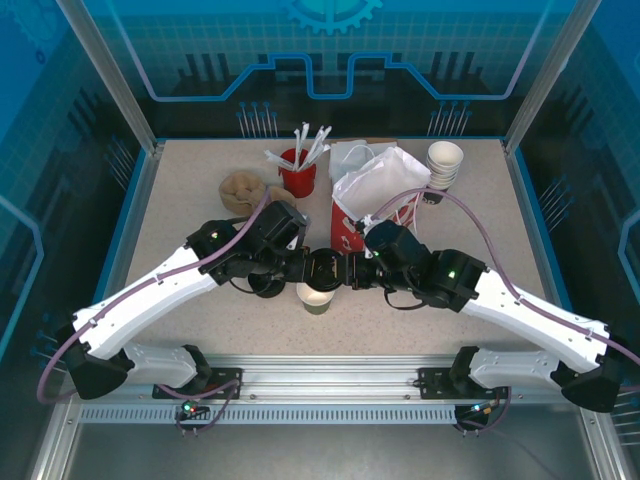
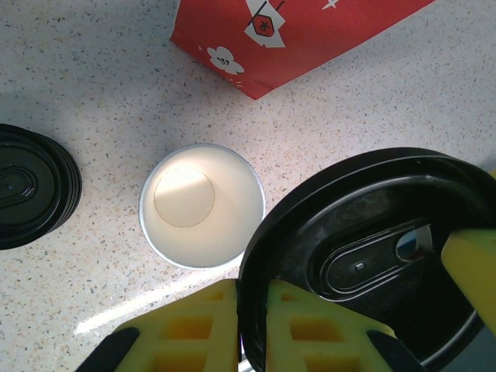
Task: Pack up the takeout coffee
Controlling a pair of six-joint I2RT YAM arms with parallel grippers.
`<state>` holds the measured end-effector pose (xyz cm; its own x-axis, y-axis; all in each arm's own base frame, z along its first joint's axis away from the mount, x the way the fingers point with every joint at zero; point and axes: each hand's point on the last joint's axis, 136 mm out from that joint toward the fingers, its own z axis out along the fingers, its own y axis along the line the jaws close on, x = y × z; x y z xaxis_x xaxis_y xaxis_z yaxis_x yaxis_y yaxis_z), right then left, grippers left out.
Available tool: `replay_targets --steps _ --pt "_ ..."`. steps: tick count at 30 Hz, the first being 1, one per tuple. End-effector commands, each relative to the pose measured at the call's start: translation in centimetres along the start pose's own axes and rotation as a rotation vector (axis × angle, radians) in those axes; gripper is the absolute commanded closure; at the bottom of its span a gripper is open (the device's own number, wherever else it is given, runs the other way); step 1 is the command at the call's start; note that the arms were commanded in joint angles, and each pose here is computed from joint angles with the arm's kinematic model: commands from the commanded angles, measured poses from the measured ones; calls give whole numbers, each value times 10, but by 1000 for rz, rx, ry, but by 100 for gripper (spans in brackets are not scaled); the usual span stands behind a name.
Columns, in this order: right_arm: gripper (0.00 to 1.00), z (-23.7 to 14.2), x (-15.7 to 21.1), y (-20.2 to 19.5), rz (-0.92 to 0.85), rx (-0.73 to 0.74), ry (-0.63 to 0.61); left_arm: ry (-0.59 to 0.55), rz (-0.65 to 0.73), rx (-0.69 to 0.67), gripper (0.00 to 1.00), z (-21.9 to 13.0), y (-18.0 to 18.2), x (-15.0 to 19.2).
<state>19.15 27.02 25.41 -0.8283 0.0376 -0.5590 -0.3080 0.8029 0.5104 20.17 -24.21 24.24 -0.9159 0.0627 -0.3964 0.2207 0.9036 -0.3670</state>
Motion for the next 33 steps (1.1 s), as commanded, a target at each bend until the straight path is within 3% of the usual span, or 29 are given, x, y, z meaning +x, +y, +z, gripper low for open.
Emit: replay_targets --steps 1,6,9,14,19,25,33 --pt "82 1 1 -5 5 12 12 -34 24 44 85 -9 -12 -10" --pt "97 -2 2 -12 23 32 20 -70 58 123 78 -17 -25 -13" --pt "100 -11 5 -23 45 57 27 -128 133 173 58 -33 -36 -15" --pt "100 -39 17 -55 108 139 58 -254 356 262 39 -65 -69 -10" --pt "100 -74 38 -86 216 159 109 -384 620 290 35 -74 -93 -4" --pt "100 -105 69 -107 333 162 197 -525 936 342 35 -59 -122 1" --pt "100 -108 91 -103 382 88 328 -692 1361 545 33 -53 -150 39"
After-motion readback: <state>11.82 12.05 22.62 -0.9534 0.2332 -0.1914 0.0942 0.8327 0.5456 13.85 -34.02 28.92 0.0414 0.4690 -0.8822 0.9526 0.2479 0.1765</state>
